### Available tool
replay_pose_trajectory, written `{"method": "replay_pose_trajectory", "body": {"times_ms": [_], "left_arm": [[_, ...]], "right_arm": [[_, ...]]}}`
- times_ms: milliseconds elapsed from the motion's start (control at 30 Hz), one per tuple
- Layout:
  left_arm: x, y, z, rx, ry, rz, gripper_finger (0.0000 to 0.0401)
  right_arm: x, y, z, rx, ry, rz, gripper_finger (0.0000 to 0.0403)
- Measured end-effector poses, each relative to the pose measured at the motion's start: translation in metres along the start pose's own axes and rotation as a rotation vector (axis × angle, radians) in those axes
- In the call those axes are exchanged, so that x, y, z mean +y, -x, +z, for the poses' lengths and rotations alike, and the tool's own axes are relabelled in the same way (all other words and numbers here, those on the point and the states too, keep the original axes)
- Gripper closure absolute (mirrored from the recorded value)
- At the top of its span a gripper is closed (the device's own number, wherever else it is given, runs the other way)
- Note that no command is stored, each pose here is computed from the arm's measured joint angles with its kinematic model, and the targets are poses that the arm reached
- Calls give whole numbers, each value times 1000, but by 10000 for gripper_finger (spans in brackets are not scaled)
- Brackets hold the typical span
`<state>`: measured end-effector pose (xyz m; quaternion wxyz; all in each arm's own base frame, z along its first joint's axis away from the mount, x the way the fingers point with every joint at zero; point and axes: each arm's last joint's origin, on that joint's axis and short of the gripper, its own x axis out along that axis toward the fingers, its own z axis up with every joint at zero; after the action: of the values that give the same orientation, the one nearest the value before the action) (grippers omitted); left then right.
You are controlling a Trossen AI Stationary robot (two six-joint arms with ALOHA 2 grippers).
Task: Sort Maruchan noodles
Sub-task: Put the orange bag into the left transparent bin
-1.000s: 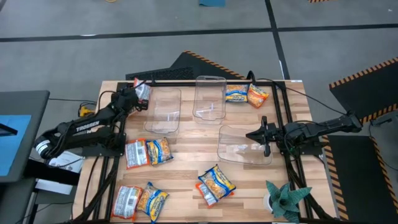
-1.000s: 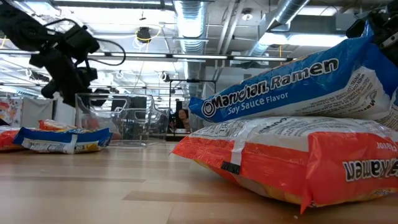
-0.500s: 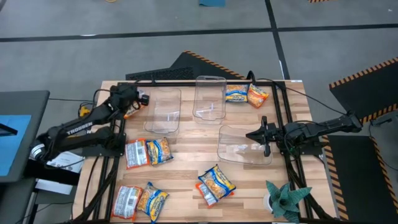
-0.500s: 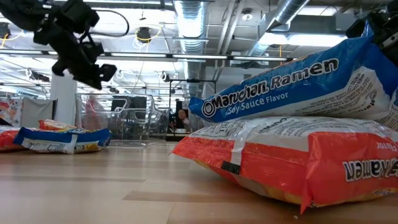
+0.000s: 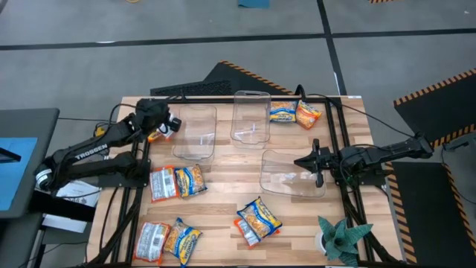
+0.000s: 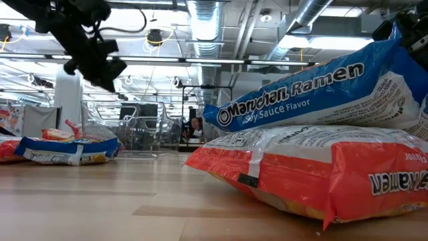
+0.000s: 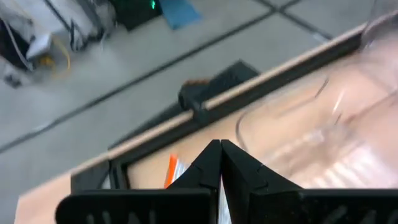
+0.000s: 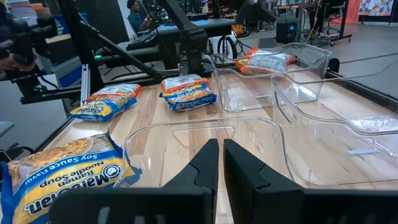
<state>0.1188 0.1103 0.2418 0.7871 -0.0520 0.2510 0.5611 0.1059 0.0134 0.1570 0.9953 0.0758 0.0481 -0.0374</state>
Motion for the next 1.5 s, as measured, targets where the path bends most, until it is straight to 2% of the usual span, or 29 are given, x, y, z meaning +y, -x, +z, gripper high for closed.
{"method": "replay_pose_trajectory", "body": {"times_ms": [100, 300, 500, 700, 900, 1100, 1200, 1300, 1400, 1433, 1500], "left_arm": [[2, -7, -7, 87, -4, 10, 373], [5, -31, -19, 247, -26, 12, 292], [10, -52, -28, 361, 26, 46, 221], [9, -55, -30, 375, 34, 41, 187], [8, -56, -42, 476, 36, 26, 181], [5, -61, -51, 524, 21, 39, 183], [4, -62, -51, 528, 12, 46, 204], [2, -60, -51, 516, -13, 67, 266], [0, -57, -48, 481, -65, 81, 363], [-1, -55, -46, 461, -77, 82, 381], [-1, -50, -44, 434, -98, 89, 391]], "right_arm": [[0, 0, 0, 0, 0, 0, 353], [0, 0, 0, 0, 0, 0, 353], [0, 0, 0, 0, 0, 0, 353], [0, 0, 0, 0, 0, 0, 353], [0, 0, 0, 0, 0, 0, 353], [0, 0, 0, 0, 0, 0, 353], [0, 0, 0, 0, 0, 0, 353], [0, 0, 0, 0, 0, 0, 353], [0, 0, 0, 0, 0, 0, 353], [0, 0, 0, 0, 0, 0, 353], [0, 0, 0, 0, 0, 0, 353]]}}
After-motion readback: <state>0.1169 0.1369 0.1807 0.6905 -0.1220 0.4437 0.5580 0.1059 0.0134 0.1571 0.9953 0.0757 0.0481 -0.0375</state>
